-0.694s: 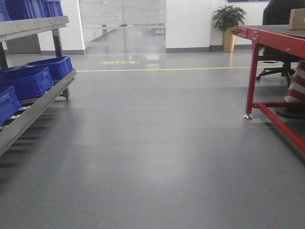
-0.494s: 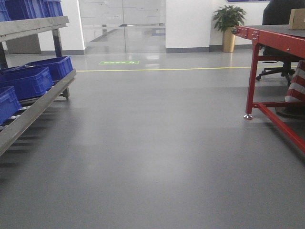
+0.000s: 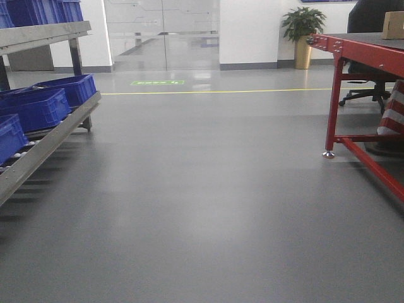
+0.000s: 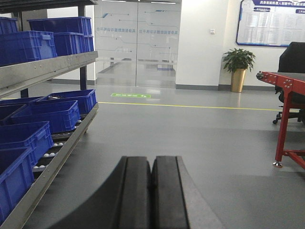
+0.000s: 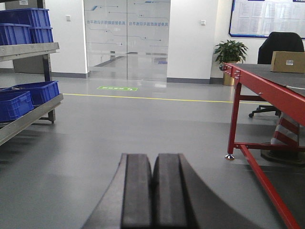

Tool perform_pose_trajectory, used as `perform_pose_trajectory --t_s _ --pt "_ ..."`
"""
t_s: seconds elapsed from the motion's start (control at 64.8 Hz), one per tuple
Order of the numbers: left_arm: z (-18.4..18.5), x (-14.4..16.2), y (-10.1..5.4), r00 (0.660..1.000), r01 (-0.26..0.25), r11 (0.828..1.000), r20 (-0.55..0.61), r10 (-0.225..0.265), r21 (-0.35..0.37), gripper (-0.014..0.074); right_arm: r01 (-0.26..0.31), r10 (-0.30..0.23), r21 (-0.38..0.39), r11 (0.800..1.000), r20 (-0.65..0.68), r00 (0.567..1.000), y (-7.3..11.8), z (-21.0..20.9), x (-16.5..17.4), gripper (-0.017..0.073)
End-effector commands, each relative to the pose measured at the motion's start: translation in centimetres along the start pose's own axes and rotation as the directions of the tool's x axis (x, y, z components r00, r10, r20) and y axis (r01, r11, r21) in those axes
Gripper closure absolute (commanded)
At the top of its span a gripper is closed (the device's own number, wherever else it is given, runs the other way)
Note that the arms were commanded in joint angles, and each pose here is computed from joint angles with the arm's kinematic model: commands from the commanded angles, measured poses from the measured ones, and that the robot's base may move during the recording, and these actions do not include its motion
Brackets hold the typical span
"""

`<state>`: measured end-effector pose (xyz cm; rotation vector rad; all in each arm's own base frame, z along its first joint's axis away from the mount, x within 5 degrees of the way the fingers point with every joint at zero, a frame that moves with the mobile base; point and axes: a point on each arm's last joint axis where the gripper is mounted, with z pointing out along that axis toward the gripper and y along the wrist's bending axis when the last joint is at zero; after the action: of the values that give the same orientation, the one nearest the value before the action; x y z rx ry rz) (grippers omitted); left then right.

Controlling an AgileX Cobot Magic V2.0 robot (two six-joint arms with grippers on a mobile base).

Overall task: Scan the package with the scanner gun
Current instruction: 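Drive the base forward along the floor past the blue-crate shelf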

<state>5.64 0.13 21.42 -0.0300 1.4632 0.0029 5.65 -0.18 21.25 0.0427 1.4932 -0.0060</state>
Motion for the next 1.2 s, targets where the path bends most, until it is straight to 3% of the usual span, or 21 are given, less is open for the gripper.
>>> perform_pose_trajectory --t_s 0.0,1.188 --pt "-0.03 -0.29 0.02 1.000 -0.002 1.000 0.022 0.002 -0.003 0.0705 0.003 -0.003 0.005 1.000 0.025 1.000 -0.03 -0.03 -0.21 0.0713" --pt "-0.03 -0.29 0.02 1.000 -0.002 1.000 0.022 0.002 -0.003 0.0705 0.003 -0.003 0.005 1.000 0.025 1.000 -0.03 -0.03 -0.21 0.0713"
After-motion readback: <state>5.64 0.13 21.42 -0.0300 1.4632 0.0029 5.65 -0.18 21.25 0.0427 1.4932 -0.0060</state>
